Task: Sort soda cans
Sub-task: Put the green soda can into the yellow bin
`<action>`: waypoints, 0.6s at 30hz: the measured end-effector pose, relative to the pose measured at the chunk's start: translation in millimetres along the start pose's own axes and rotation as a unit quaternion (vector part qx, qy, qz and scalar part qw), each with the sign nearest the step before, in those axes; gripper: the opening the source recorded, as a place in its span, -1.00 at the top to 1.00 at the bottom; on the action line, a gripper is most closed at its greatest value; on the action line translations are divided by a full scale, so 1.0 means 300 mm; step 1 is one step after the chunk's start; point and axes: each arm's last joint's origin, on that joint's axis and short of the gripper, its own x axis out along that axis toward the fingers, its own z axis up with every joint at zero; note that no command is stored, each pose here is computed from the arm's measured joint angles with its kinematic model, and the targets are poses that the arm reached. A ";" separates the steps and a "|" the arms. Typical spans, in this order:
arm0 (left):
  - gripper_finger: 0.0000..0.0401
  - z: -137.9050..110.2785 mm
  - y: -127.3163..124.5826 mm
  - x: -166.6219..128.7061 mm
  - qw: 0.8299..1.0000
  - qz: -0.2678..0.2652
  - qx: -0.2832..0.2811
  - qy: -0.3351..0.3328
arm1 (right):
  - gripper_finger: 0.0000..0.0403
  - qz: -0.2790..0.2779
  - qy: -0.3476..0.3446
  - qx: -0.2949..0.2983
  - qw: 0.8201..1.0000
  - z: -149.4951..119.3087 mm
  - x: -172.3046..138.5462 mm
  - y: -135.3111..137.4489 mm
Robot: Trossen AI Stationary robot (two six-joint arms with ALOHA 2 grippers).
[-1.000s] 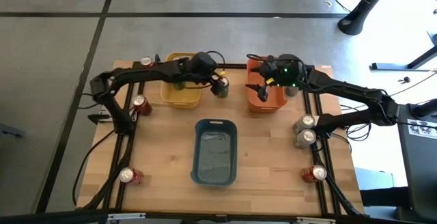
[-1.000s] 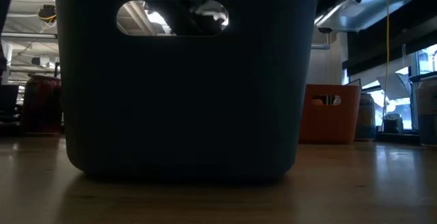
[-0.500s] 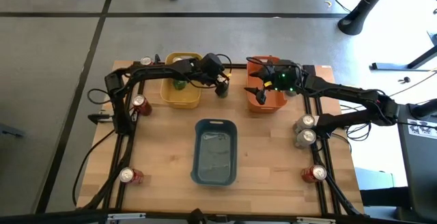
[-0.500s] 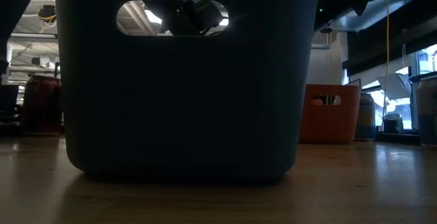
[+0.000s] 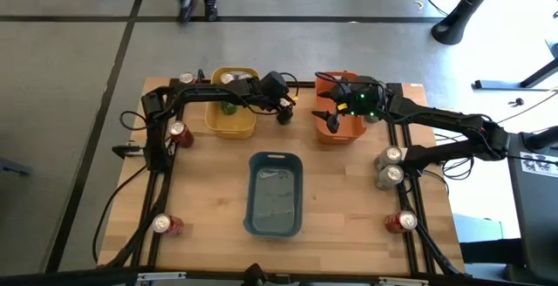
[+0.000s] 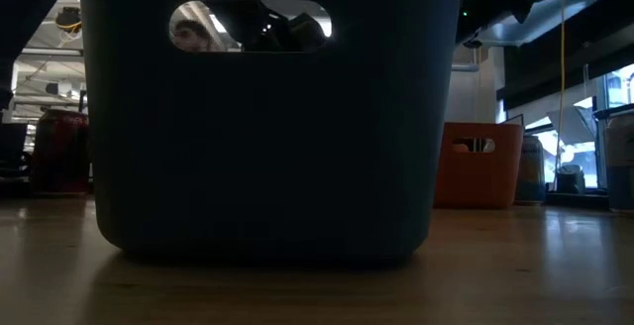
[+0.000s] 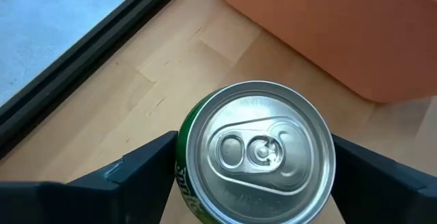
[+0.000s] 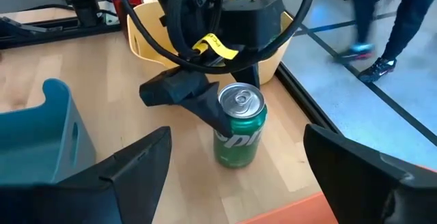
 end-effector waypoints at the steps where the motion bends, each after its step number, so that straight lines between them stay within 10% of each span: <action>1: -0.55 0.001 0.000 0.000 1.000 0.000 0.000 -0.002 | -0.64 0.000 0.000 0.000 1.000 0.000 0.000 0.000; 18: -0.50 0.043 -0.051 -0.185 0.999 -0.014 0.018 -0.044 | -0.64 0.000 0.002 0.010 1.000 -0.001 0.000 0.000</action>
